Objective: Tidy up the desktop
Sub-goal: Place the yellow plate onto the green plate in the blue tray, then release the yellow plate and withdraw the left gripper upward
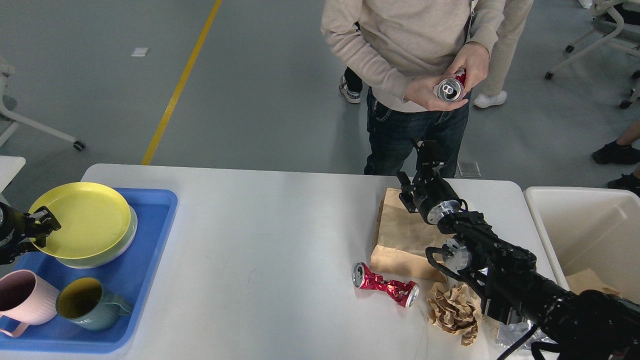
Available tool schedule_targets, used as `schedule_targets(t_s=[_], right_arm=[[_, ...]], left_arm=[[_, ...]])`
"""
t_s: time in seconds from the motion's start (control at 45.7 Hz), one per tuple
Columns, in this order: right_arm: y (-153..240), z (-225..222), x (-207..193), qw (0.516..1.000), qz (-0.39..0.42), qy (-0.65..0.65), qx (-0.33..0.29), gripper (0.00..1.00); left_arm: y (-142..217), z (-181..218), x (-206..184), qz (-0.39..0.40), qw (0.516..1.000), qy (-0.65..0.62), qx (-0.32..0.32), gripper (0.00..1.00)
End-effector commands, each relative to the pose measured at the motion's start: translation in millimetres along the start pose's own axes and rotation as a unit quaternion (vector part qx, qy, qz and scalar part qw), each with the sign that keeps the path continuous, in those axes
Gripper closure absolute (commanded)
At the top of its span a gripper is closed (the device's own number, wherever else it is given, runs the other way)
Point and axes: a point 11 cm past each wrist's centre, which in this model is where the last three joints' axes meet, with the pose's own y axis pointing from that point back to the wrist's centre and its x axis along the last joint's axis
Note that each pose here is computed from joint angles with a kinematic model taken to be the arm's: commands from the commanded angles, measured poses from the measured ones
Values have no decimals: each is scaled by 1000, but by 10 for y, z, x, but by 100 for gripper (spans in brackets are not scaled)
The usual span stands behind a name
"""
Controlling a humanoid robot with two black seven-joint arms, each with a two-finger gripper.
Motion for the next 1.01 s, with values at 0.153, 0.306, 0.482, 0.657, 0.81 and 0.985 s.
schedule_targets(t_s=[0.153,0.306,0.482,0.657,0.81,0.985], right_arm=[[0,-2,4,1000,1,0,0,0],[-1,0,-4,1000,0,0,0,0],[0,-2,3,1000,0,0,0,0],[4,5,6,1000,1,0,-1,0],[3,7,-2,1000,0,0,-1,0],[4,5,5,1000,0,0,-1,0]], left_arm=[[-33,5,26,26,1000,4,6,100],[-34,-26,115,71,997,18,21,100],[-74,4,92,86,995,19,37,97],[-95,32,65,86,995,13,39,92],[-115,52,40,85,995,10,40,87],[-100,51,111,118,992,22,39,64]])
